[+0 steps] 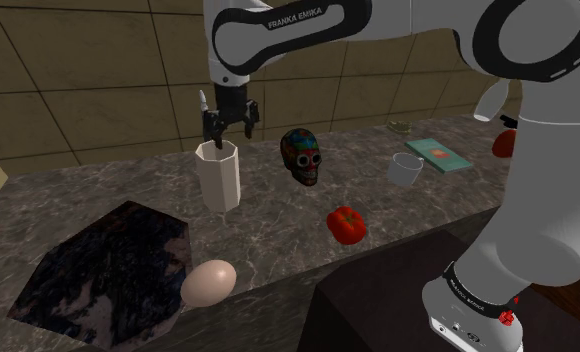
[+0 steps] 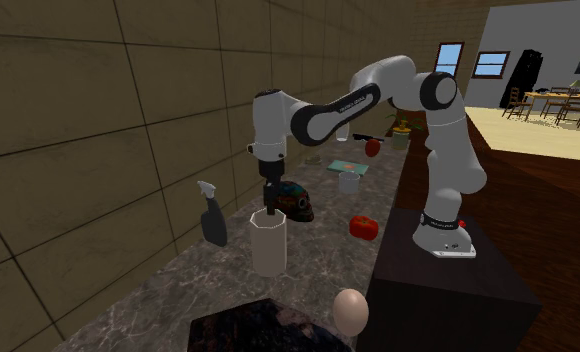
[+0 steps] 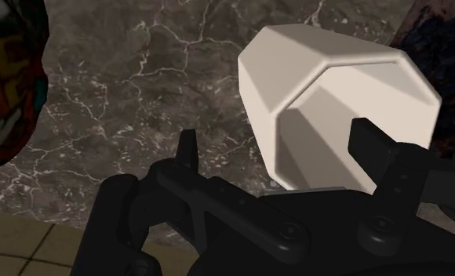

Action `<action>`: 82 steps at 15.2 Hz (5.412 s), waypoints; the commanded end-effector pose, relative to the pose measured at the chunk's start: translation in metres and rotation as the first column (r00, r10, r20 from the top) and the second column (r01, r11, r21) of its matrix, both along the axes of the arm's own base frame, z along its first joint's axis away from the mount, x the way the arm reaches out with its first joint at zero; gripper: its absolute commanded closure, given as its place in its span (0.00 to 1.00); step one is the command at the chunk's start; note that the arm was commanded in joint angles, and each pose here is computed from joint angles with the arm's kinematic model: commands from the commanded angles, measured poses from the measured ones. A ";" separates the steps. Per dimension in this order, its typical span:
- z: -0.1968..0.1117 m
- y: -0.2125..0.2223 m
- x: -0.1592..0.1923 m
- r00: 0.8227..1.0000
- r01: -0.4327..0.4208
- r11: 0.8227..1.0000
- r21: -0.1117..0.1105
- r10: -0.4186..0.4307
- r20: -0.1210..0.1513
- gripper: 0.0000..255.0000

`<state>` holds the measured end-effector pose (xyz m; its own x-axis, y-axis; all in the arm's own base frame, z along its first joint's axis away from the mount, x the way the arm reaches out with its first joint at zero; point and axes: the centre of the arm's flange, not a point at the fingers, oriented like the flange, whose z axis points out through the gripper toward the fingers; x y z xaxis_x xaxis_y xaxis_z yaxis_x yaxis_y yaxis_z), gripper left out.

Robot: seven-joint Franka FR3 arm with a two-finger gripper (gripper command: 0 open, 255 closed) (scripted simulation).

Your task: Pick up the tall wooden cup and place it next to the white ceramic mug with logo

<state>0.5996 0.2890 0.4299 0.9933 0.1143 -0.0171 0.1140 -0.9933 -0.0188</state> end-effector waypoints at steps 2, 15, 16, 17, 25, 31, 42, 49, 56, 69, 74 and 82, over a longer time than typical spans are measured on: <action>-0.018 0.003 0.007 1.000 0.000 1.000 -0.001 0.000 0.000 0.00; -0.042 0.004 0.006 1.000 0.000 1.000 -0.001 0.000 0.000 0.00; -0.042 0.004 0.006 1.000 0.000 1.000 -0.001 0.000 0.000 1.00; -0.042 0.004 0.006 1.000 0.000 1.000 -0.001 0.000 0.000 1.00; -0.042 0.004 0.006 1.000 0.000 1.000 -0.001 0.000 0.000 1.00; -0.010 0.004 0.006 1.000 0.000 1.000 -0.001 0.000 0.000 1.00; 0.048 0.004 0.006 1.000 0.000 1.000 -0.001 0.000 0.000 1.00; 0.085 0.004 0.006 1.000 0.000 1.000 -0.001 0.000 0.000 1.00; 0.113 -0.017 -0.010 1.000 0.000 1.000 -0.001 0.000 0.000 1.00; 0.143 -0.149 -0.115 1.000 0.000 1.000 -0.001 0.000 0.000 1.00; 0.154 -0.200 -0.156 1.000 0.000 1.000 -0.001 0.000 0.000 1.00; 0.172 -0.281 -0.221 1.000 0.000 1.000 -0.001 0.000 0.000 1.00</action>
<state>0.3869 0.0179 0.5987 0.9935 0.1128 -0.0179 0.1125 -0.9935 -0.0169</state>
